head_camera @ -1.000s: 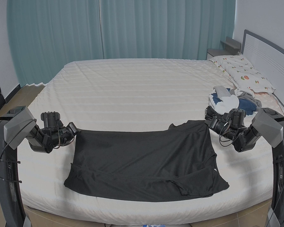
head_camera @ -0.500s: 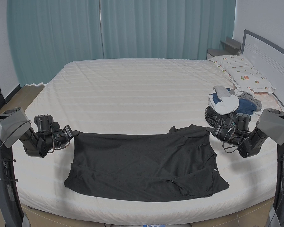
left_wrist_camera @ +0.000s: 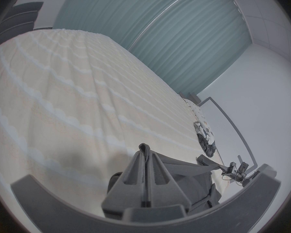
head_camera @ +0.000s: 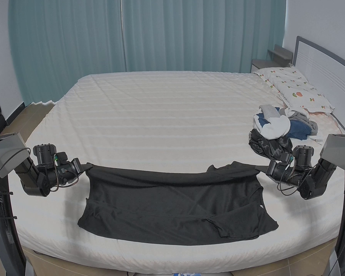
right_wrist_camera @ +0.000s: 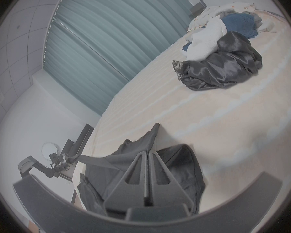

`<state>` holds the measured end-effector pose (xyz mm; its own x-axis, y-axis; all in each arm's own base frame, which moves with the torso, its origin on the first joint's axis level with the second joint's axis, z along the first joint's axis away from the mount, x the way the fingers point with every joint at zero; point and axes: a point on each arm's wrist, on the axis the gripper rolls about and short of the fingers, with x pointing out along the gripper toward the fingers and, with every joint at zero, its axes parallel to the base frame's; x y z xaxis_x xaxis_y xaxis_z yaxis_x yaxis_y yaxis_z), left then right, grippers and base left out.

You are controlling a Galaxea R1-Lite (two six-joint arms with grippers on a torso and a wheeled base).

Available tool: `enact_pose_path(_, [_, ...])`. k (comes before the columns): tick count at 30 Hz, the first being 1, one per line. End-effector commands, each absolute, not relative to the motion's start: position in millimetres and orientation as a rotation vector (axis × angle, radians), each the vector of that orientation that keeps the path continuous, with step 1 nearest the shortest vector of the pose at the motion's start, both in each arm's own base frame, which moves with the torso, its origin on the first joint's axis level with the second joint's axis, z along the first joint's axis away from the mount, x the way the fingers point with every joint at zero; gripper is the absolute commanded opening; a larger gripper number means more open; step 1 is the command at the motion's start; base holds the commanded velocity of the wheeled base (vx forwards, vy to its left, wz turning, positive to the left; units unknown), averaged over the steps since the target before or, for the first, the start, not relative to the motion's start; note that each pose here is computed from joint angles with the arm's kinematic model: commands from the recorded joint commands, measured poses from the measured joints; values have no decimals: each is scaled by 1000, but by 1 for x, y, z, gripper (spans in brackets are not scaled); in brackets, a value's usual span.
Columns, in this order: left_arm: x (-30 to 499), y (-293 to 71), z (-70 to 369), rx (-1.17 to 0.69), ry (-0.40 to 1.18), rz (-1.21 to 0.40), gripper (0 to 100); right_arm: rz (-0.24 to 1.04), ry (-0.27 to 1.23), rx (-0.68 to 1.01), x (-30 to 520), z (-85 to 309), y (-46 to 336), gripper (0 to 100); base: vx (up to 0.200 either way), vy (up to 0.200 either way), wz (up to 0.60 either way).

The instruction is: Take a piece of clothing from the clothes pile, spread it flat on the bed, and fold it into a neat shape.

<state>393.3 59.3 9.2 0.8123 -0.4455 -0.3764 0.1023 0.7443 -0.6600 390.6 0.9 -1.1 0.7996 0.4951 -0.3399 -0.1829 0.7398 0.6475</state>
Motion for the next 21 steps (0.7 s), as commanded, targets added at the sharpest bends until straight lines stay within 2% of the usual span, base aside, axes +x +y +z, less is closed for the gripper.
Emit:
enact_pose_path(1, [389, 64, 7, -639, 552, -314, 0, 390, 555, 623, 375, 0, -2, 0, 0, 0, 0])
enact_pose_path(21, [341, 59, -24, -473, 687, -335, 0, 423, 722, 549, 324, -31, -8, 0, 0, 0, 0])
